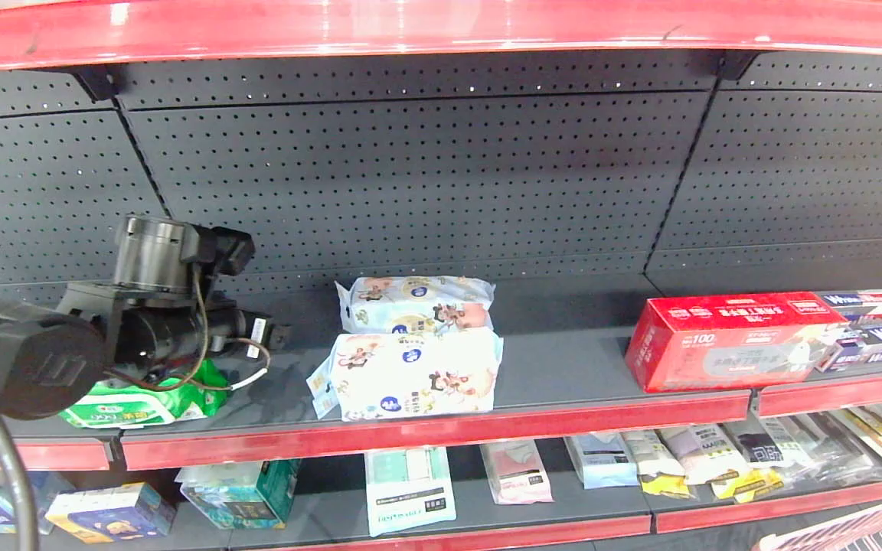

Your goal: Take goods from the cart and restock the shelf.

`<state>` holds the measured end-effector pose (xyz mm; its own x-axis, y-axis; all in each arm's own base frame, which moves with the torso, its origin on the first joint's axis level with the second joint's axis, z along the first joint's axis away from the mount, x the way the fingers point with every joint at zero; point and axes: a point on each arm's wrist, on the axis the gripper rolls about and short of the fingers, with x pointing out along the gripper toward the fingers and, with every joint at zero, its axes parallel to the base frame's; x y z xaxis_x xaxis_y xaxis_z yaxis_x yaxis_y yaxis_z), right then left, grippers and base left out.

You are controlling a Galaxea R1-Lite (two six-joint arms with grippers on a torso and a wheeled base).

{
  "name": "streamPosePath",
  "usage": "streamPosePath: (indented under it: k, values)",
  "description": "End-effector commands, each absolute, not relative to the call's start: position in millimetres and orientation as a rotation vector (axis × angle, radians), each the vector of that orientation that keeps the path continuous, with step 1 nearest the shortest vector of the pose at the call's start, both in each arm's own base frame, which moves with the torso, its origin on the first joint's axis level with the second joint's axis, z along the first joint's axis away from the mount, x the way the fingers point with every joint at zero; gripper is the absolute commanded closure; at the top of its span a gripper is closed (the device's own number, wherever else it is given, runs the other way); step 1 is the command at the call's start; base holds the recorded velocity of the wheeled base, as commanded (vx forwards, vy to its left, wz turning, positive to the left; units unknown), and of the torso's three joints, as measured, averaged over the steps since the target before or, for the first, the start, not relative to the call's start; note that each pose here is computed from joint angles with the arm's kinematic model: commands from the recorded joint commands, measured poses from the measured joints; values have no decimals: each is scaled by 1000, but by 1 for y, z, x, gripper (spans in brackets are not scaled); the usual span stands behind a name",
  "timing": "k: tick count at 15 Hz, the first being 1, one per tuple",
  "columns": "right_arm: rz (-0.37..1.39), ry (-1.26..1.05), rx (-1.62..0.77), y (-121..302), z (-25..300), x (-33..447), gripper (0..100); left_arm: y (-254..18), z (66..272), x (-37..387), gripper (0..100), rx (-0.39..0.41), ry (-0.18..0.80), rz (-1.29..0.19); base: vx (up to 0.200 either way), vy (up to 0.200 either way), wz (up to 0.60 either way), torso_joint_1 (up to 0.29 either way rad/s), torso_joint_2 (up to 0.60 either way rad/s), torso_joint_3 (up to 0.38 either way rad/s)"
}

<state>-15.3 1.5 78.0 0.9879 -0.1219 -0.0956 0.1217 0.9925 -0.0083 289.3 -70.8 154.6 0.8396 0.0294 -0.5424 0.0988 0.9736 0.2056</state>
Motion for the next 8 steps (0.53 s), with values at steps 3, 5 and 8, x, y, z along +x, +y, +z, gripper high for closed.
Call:
streamPosePath:
  k: [3, 5, 8]
  values:
    - [-122, 99, -3, 2, 78, -15, 0, -34, 173, 236, 0, 190, 520, 45, 0, 0, 0, 0, 0, 0]
    - [-122, 97, -3, 2, 78, -15, 0, -21, 185, 168, 0, 165, 416, 53, 0, 0, 0, 0, 0, 0]
    - [-122, 99, -3, 2, 78, -15, 0, -5, 160, 63, 0, 106, 305, -69, 0, 0, 0, 0, 0, 0]
